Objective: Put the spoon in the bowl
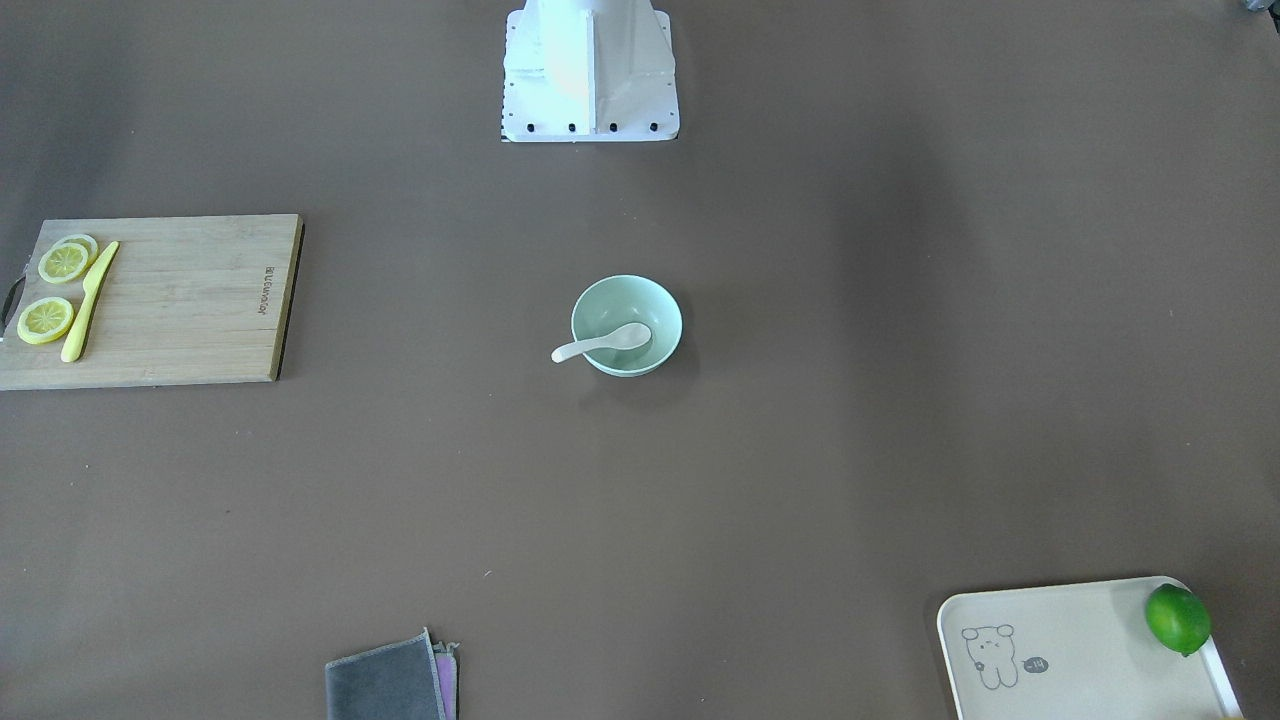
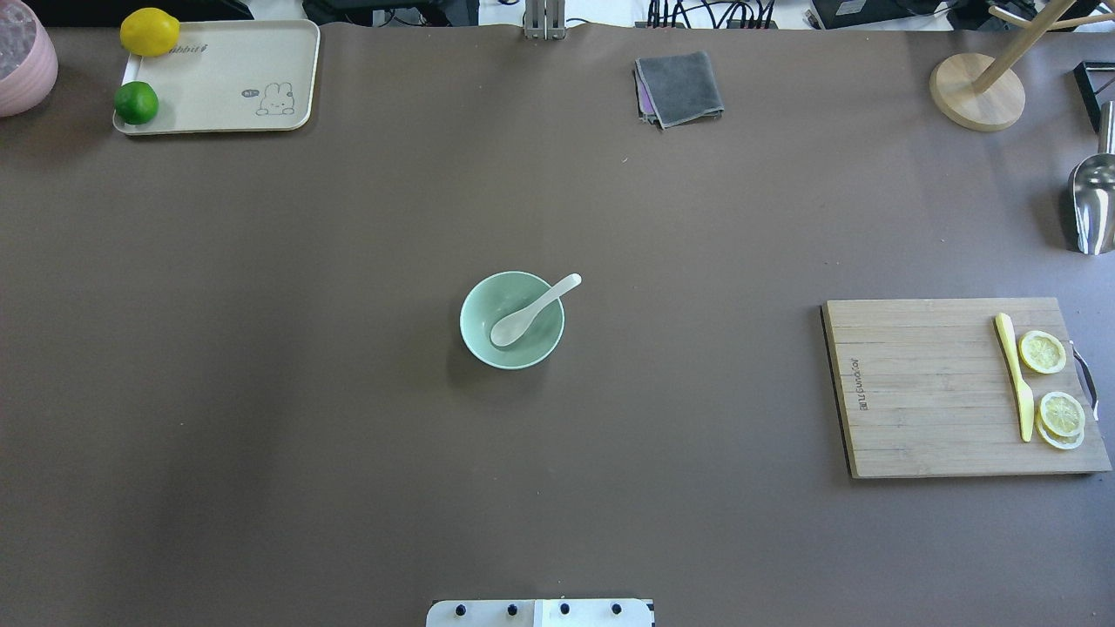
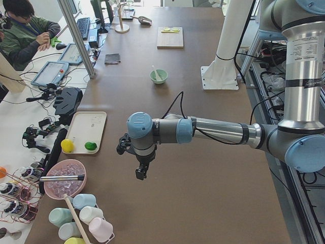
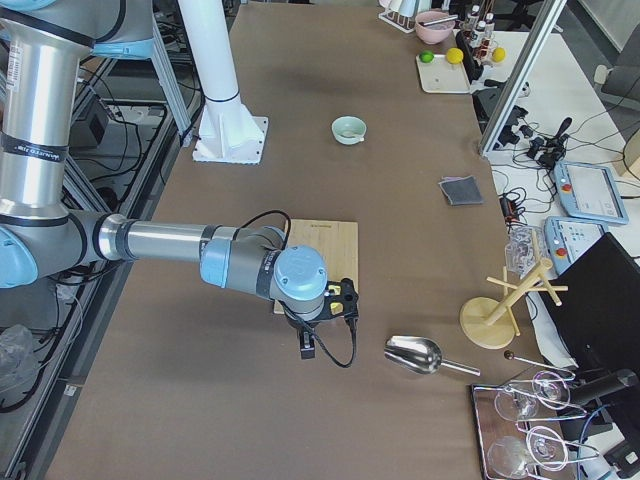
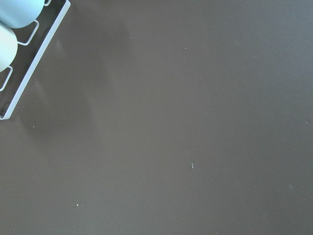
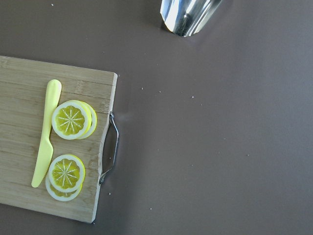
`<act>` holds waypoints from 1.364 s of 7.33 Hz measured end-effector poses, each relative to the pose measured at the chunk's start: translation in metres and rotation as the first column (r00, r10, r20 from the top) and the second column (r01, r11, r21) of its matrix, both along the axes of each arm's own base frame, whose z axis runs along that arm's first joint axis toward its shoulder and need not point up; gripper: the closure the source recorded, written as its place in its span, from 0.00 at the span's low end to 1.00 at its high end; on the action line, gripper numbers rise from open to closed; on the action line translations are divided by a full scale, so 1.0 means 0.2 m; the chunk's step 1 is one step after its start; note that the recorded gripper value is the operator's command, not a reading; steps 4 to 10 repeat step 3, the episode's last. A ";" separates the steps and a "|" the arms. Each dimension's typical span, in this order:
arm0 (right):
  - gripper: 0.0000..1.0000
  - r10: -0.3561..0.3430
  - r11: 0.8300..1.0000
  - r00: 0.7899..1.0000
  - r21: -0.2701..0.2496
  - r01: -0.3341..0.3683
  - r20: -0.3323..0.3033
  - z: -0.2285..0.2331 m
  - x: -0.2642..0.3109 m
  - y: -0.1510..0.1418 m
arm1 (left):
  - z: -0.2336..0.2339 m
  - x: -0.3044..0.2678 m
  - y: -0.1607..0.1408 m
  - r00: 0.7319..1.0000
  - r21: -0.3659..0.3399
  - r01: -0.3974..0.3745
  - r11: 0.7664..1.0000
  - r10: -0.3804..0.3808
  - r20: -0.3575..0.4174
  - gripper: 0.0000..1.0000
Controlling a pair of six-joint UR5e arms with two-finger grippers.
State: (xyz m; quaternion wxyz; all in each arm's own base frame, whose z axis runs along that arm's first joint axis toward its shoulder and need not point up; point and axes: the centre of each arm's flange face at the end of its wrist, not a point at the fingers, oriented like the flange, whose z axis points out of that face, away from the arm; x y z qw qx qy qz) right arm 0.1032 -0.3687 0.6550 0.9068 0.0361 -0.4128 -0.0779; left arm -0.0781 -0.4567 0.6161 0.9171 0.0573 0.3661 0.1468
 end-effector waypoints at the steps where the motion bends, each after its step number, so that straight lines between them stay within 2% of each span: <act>1: 0.00 0.000 1.000 1.000 0.007 0.000 -0.001 0.00 0.00 0.00 | 0.00 0.00 0.00 1.000 0.000 -0.001 1.000 0.001 0.000 0.01; 10: 0.00 0.000 1.000 1.000 0.010 0.000 -0.001 0.01 0.00 0.00 | 0.00 0.00 0.00 1.000 0.001 -0.001 1.000 0.001 0.000 0.01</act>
